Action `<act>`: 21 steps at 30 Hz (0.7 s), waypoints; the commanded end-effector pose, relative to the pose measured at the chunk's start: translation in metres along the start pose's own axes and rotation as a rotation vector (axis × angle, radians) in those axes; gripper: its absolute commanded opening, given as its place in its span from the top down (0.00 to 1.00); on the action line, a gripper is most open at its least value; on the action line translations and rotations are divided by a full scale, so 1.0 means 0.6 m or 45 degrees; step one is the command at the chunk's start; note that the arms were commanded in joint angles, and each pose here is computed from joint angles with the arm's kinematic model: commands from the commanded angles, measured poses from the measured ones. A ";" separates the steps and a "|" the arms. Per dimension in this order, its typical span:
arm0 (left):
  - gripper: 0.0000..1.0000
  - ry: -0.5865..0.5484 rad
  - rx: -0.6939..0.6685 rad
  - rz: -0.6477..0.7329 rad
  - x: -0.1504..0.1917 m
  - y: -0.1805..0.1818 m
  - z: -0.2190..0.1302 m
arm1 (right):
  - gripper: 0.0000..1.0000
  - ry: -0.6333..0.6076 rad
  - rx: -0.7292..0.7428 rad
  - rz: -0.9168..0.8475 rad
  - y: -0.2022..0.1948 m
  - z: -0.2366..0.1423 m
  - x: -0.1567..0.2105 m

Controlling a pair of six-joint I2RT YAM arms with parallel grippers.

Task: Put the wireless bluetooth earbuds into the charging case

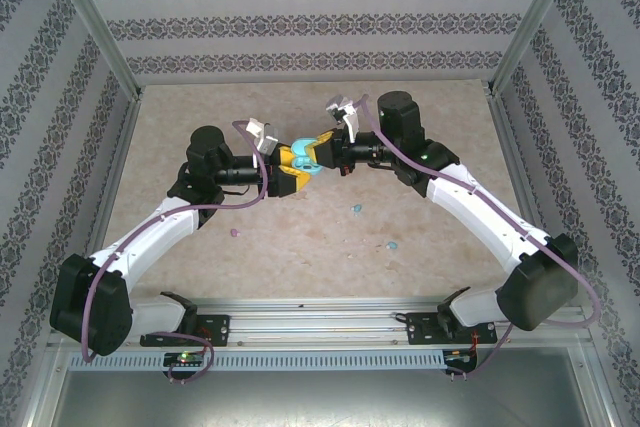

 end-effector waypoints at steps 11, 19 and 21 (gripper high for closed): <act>0.81 -0.045 0.003 0.128 -0.019 -0.006 0.000 | 0.92 0.050 -0.014 -0.019 0.017 0.003 0.007; 0.82 -0.012 -0.060 0.128 -0.004 -0.003 -0.004 | 0.56 0.021 -0.005 0.041 0.020 0.001 -0.005; 0.82 -0.003 -0.082 0.124 -0.001 -0.001 -0.004 | 0.50 0.018 -0.003 0.066 0.022 -0.002 -0.007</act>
Point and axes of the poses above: each hand's point on the last joint's axis, 136 mm out from that joint toward the fingers, its own z axis out along the fingers, its own y axis along the line the jaws close on, x = y × z, the point moved 7 cm from there along -z, back along the fingers, and after that the axes turned 13 degrees about z, right-handed, at the moved point
